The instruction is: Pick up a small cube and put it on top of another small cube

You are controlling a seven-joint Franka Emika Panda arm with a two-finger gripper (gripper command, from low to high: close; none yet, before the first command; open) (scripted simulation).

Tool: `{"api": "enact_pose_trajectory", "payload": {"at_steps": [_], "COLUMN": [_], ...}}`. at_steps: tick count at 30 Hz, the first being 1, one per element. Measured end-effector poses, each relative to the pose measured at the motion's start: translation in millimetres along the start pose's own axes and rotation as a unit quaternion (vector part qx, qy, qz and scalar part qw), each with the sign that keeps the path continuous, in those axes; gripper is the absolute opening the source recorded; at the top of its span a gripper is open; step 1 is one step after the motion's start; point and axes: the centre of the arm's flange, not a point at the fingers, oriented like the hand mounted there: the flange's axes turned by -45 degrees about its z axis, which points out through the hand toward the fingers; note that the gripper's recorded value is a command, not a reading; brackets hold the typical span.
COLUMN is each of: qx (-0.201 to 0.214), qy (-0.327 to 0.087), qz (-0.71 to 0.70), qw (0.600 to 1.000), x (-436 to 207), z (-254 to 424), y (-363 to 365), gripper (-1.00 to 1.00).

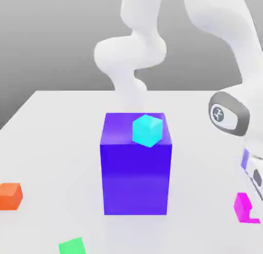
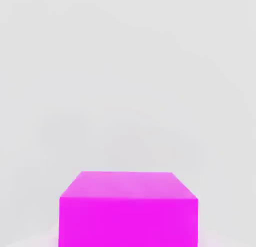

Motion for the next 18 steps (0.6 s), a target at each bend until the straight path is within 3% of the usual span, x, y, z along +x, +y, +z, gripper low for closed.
{"api": "enact_pose_trajectory", "payload": {"at_steps": [10,14,15,18], "qx": [0.003,0.000,0.000,0.000], "qy": [0.002,0.006,0.006,0.006], "qz": [0.217,0.274,0.277,0.277], "qw": [0.976,0.962,0.961,0.961], "x": [-236.1,-304.4,-307.9,-307.9], "z": [-30.8,4.6,16.0,16.0], "y": [92.6,103.1,102.8,102.8], "gripper": [-1.00,-1.00,1.00,1.00]}}
